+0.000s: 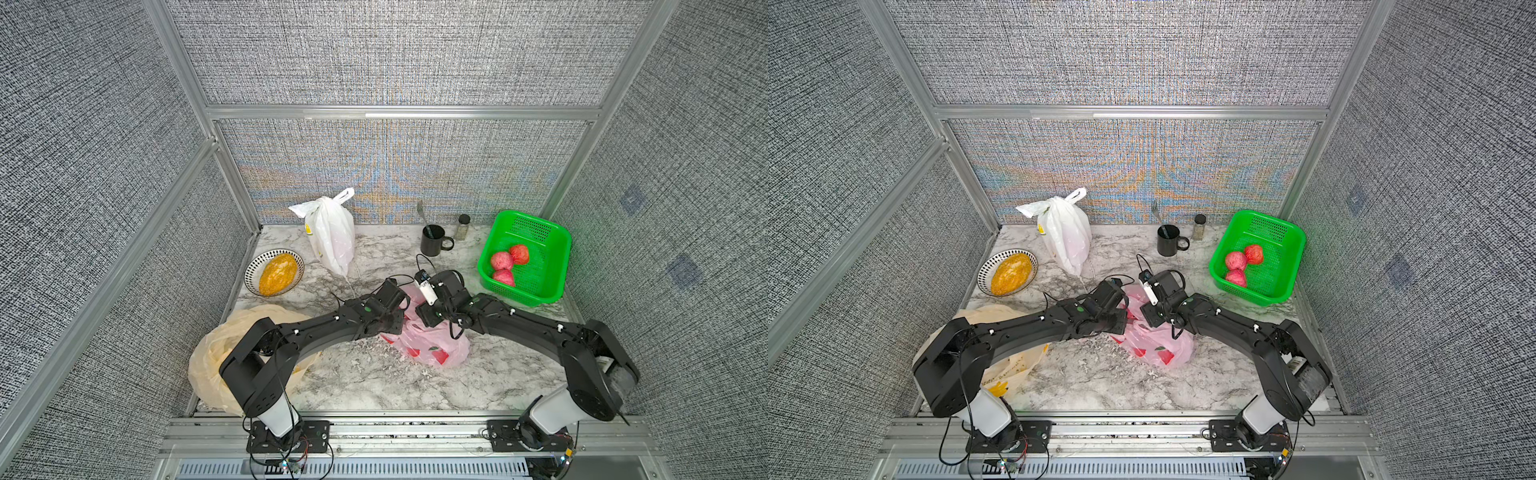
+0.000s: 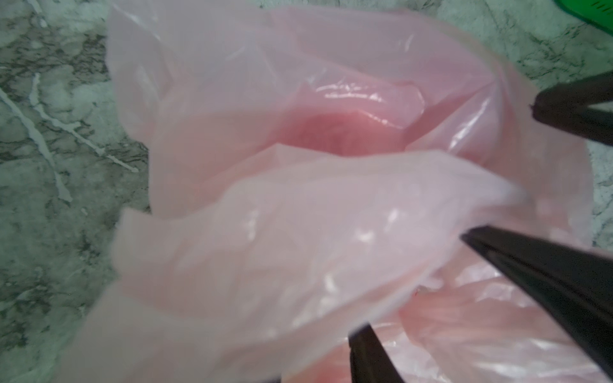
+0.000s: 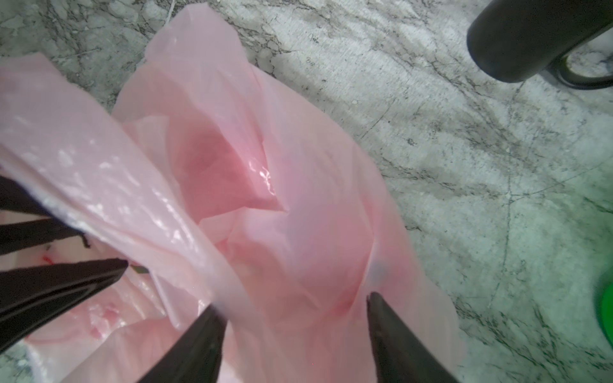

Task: Untie the knot of a plastic bag & take out the apple
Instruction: Untie the plastic bag at the center of the board.

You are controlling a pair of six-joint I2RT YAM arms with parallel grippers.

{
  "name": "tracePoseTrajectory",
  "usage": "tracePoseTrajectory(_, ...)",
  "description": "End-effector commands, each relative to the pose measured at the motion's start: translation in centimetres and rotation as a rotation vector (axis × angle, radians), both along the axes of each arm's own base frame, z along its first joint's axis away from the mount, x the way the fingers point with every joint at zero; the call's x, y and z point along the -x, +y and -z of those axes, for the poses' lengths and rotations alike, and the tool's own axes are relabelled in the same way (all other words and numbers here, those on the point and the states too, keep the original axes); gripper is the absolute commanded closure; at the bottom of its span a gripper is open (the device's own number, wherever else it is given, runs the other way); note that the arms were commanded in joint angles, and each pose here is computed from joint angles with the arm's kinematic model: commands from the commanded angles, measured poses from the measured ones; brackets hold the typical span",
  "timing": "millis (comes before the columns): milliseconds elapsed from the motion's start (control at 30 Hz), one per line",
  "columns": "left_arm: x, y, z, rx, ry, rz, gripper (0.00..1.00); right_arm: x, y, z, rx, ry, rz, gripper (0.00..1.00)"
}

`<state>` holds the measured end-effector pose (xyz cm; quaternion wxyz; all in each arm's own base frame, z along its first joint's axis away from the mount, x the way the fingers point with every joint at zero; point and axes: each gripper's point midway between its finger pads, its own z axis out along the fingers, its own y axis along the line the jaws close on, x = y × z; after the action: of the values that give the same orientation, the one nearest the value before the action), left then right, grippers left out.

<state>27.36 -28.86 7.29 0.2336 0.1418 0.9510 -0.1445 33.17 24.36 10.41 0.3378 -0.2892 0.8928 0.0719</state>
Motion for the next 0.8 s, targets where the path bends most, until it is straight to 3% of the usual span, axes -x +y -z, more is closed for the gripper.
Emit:
tracePoseTrajectory(0,0.2,0.6,0.6,-0.037,0.008,0.009,0.65,-1.2,-0.3,-1.7,-0.037,-0.063,0.058,0.51)
tracePoseTrajectory(167,0.6,1.2,1.9,-0.083,0.029,0.017,0.66,-2.4,-1.4,-2.0,-0.051,-0.061,0.121,0.94)
tracePoseTrajectory(267,0.8,1.5,2.7,-0.108,0.044,0.020,0.67,-3.3,-2.0,-1.4,-0.050,-0.039,0.155,1.00)
tracePoseTrajectory(367,0.9,1.8,3.2,-0.124,0.050,0.022,0.67,-4.1,-2.5,-1.3,-0.075,-0.026,0.169,1.00)
tracePoseTrajectory(467,0.9,1.8,3.0,-0.115,0.044,0.019,0.67,-3.4,-1.1,-3.0,-0.129,-0.036,0.082,1.00)
tracePoseTrajectory(600,0.6,1.4,2.7,-0.105,0.034,0.025,0.67,-0.3,1.9,-3.7,-0.224,0.040,-0.131,0.85)
tracePoseTrajectory(767,0.6,1.2,2.7,-0.098,0.032,0.031,0.67,3.3,3.3,-1.8,-0.171,0.108,-0.239,0.66)
